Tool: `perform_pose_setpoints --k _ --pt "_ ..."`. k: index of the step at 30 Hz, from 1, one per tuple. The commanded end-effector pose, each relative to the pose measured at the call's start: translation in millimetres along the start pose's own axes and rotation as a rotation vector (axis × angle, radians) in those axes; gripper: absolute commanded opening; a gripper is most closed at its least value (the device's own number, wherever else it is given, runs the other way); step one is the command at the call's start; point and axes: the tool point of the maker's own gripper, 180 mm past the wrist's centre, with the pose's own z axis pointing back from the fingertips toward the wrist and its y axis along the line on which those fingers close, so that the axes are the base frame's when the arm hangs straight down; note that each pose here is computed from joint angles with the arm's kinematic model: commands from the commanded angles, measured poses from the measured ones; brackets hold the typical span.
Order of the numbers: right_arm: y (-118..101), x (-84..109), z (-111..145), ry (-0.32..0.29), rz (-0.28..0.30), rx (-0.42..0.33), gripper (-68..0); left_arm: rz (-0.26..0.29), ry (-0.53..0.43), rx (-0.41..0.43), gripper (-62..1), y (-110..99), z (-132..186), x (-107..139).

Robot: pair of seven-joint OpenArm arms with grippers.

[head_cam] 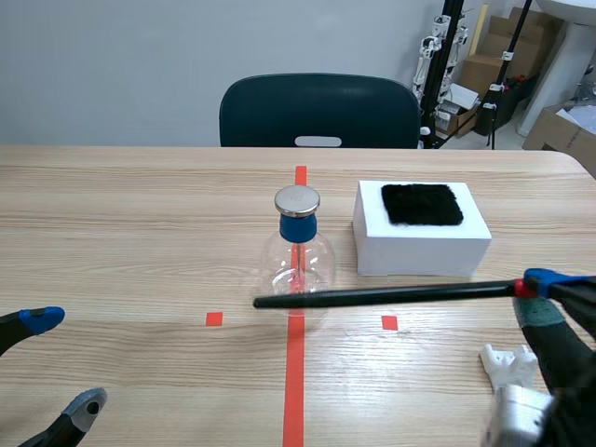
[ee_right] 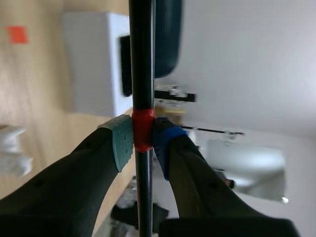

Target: Do the electroscope experiment. put the rod down on the box

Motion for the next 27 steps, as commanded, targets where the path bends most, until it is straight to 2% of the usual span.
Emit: perform_pose_setpoints --k 1,4,9,14,19,24,27 --pt "-11 -0.9 -7 -0.026 0.002 -0.019 -67.3 -0.021 -0.025 0.006 1.4 6 0 8" --pt "-8 -7.4 -16 -0.03 -0.038 0.041 -67.3 -0.021 -0.025 0.006 1.4 6 0 8" --pt "11 -11.8 -27 -0.038 -0.095 0.202 -67.3 -0.021 -0.025 0.006 1.4 6 0 8" --pt "36 -14.4 -28 -0.034 -0.107 0.4 -67.3 -0.021 -0.025 0.006 1.4 6 0 8" --pt "60 -17.4 -18 -0.017 -0.115 0.59 -67.3 -0.021 -0.025 0.006 1.4 6 0 8" --pt "70 -21.9 -14 0.006 -0.125 0.705 -67.3 -0.021 -0.025 0.006 1.4 6 0 8" --pt "68 -26.8 -19 0.051 -0.141 0.715 -67.3 -0.021 -0.025 0.006 1.4 6 0 8"
